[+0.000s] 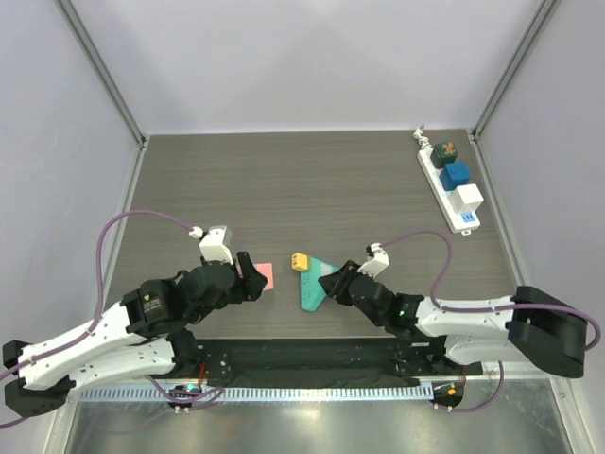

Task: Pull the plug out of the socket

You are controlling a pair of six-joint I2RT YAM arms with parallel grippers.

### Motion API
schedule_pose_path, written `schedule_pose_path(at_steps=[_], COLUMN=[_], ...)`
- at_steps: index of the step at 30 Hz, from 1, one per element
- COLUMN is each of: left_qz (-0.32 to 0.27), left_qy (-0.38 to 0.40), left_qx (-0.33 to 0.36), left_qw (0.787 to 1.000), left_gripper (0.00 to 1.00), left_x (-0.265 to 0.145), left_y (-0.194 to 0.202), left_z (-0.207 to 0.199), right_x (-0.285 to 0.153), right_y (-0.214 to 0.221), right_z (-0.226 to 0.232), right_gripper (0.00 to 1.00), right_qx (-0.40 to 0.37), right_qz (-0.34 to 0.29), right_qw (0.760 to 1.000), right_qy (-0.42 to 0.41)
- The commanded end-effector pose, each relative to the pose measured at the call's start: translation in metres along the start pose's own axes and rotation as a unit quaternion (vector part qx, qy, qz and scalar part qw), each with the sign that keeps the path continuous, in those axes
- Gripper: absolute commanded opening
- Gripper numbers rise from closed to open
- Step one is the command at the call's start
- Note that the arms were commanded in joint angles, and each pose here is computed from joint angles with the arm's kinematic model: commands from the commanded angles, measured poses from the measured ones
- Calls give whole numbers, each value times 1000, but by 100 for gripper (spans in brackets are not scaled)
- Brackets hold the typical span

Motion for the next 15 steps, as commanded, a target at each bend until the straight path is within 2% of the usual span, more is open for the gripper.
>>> schedule_pose_path(at_steps=[1, 8, 12, 14, 15], left_qz=[-10, 4, 41, 36, 9], left_qy=[-91, -134, -138, -129, -111], left_qx=[4, 4, 34, 44, 30], left_qw=[996, 991, 989, 990, 993], left_gripper=[0, 0, 0, 0, 0], left_x=[3, 21, 42, 51, 55], left_y=[10, 33, 46, 51, 44], left_z=[36, 53, 50, 50, 44], right_x=[-9, -22, -25, -25, -26], right_y=[-10, -22, -21, -20, -19], right_z=[-34, -35, -31, -29, -28], right_gripper=[1, 1, 1, 1, 1], right_qx=[-25, -15, -15, -12, -10], right_qz=[-15, -18, -10, -7, -2], right_qw=[999, 1000, 999, 999, 999], right_qy=[27, -13, -28, -39, -43])
Point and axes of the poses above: each gripper's point midway between its finger pads, its own x axis out along the fingers, its own z axis along the line the jaws close on, y = z × x, the point moved 4 cm from there along -x, back along the fingers, and after that the axes turned 6 degrees about x, right-handed, at the moved point
